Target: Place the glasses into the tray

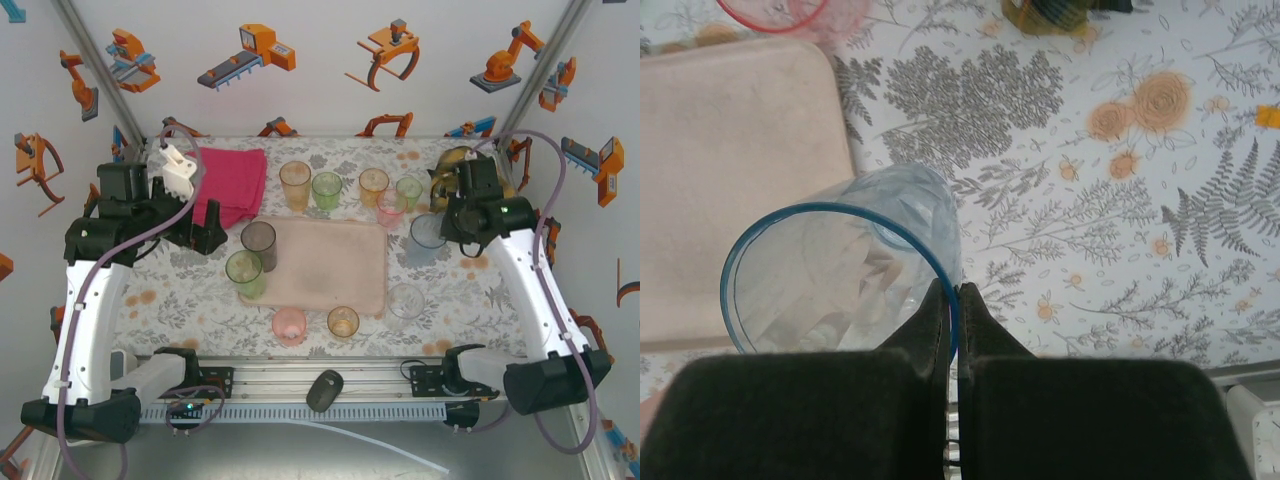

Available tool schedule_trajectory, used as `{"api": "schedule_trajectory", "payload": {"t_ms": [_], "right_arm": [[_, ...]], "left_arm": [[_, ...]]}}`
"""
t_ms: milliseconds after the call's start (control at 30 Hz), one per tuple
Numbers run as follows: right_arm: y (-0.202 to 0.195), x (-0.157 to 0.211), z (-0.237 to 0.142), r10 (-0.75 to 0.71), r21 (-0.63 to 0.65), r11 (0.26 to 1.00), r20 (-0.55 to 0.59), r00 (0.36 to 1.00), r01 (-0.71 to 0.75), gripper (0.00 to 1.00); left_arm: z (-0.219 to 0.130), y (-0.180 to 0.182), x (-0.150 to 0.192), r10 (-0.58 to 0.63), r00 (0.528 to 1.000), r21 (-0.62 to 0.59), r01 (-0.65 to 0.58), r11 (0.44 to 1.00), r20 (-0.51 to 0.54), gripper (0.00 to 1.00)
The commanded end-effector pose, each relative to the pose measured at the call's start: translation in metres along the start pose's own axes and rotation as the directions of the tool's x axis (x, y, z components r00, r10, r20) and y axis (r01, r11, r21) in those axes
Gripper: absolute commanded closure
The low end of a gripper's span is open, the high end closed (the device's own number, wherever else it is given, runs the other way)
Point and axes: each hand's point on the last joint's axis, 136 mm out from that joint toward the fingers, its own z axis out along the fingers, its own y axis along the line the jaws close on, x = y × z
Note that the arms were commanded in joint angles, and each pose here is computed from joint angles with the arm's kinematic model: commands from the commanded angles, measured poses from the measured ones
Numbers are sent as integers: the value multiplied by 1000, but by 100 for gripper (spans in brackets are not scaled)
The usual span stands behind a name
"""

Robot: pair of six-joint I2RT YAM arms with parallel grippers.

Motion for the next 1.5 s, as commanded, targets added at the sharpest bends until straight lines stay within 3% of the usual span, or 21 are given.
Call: {"api": "schedule_trajectory", "payload": {"t_ms": [0, 300, 733, 1067, 1467], "right_arm": [[14, -26, -13, -3, -55, 998, 48, 999, 6, 100], [75, -62, -7, -89, -126, 987, 65, 994, 97, 100], [225, -77, 10, -280, -279, 911, 126, 952, 305, 100], [325, -53, 43, -422, -341, 829, 140, 896, 444, 100], [376, -20, 81, -453, -403, 791, 119, 884, 460, 100]], "left_arm": [[-8, 3, -10, -16, 999, -22, 17, 1000, 40, 2], [-7, 3, -9, -44, 998, -5, 44, 999, 50, 2], [-11, 2, -12, -107, 990, 44, 103, 994, 90, 1], [-16, -5, -13, -106, 988, 73, 99, 992, 108, 1], [-16, -9, -14, -105, 988, 99, 94, 991, 115, 1]]}}
